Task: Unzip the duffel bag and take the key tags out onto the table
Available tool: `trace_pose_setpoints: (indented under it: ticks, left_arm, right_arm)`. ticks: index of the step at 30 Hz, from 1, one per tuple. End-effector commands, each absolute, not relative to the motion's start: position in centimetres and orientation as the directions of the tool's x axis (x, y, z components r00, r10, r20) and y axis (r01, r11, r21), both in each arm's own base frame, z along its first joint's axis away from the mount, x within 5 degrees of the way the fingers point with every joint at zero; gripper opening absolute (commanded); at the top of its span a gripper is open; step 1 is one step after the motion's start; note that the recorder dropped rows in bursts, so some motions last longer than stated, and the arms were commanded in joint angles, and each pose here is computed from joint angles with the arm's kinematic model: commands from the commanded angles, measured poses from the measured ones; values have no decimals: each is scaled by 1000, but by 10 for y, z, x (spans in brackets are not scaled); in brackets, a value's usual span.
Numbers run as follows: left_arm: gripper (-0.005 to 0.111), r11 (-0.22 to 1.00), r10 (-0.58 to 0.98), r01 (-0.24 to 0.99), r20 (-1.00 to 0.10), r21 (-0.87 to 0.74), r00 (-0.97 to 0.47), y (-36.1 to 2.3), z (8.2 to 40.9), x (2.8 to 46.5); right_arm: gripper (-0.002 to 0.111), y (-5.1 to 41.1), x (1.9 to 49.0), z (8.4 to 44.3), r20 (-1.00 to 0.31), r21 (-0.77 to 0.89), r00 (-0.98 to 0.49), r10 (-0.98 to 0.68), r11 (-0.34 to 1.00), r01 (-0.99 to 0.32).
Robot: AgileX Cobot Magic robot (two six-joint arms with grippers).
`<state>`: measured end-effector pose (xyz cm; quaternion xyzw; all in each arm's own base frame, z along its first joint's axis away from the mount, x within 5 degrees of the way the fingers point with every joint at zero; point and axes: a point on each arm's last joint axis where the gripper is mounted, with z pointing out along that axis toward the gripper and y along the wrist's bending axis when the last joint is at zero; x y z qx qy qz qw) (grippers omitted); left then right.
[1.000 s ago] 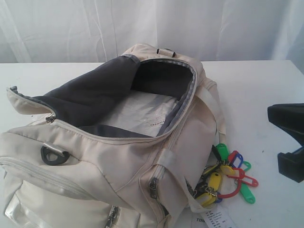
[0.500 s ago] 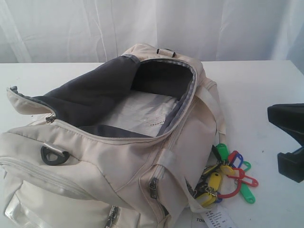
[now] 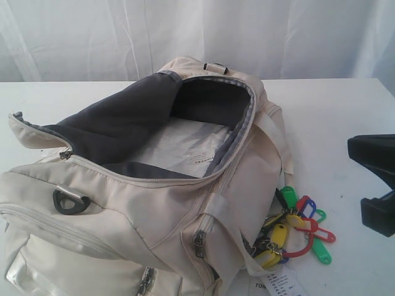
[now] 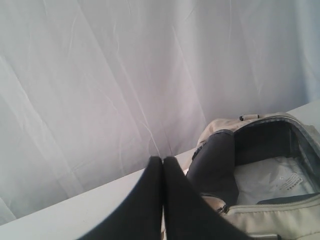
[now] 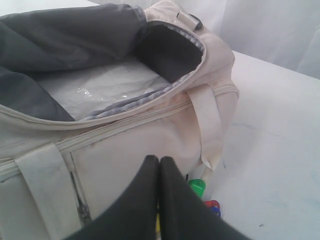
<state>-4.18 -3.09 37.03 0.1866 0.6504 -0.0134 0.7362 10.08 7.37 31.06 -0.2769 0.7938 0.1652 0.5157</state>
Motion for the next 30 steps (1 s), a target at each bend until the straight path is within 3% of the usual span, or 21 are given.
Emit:
trace_pose_setpoints:
  ticks: [1, 8, 18, 25, 30]
  left_arm:
    - [0, 938, 246, 226, -964, 262, 98, -26, 350, -24]
    - [0, 903, 427, 119, -897, 414, -117, -8, 284, 19]
    - [0, 902, 428, 236, -817, 361, -387, -6, 187, 41]
    - [0, 903, 426, 277, -769, 328, -476, -6, 154, 42]
    - [0, 903, 429, 219, -813, 371, -393, -4, 158, 48]
  right_arm:
    - [0, 72, 101, 310, -916, -37, -297, -270, 794, -607]
    - [0, 72, 100, 310, -915, -37, -298, -271, 794, -607]
    - [0, 72, 101, 310, -916, -37, -297, -270, 794, -607]
    - [0, 72, 101, 310, -916, -37, -297, -270, 794, -607]
    - [0, 72, 100, 310, -915, -37, -299, -272, 794, -607]
